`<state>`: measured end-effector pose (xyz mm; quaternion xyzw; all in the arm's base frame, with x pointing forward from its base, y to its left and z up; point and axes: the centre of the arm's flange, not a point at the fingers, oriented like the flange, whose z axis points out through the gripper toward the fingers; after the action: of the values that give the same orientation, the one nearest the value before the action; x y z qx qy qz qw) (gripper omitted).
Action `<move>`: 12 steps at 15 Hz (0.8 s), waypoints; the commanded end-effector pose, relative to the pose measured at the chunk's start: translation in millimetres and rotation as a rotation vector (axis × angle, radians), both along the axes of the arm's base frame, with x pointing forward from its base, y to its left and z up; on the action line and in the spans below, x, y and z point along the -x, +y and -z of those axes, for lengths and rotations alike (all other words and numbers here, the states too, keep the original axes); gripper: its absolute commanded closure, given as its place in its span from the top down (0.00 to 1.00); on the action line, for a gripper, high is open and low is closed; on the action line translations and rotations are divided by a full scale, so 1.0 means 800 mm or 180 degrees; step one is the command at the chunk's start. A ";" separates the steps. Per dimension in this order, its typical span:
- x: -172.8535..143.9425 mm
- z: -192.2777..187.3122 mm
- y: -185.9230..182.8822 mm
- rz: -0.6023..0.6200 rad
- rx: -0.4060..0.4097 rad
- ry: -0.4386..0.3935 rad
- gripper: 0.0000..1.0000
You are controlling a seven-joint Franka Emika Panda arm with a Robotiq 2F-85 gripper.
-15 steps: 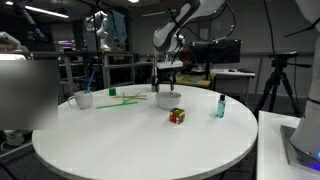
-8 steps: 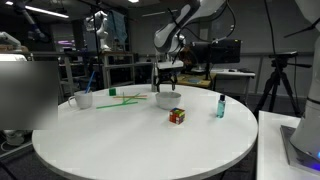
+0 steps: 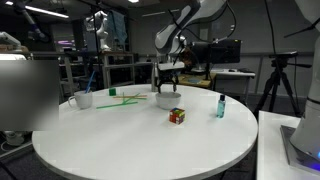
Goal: Put the black object on the table
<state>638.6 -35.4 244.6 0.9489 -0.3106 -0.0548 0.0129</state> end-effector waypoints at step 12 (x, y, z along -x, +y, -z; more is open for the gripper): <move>0.005 0.049 -0.007 -0.0394 -0.0156 0.0317 1.00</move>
<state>625.4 -38.2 208.6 0.9609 -0.2597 -0.0944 0.0180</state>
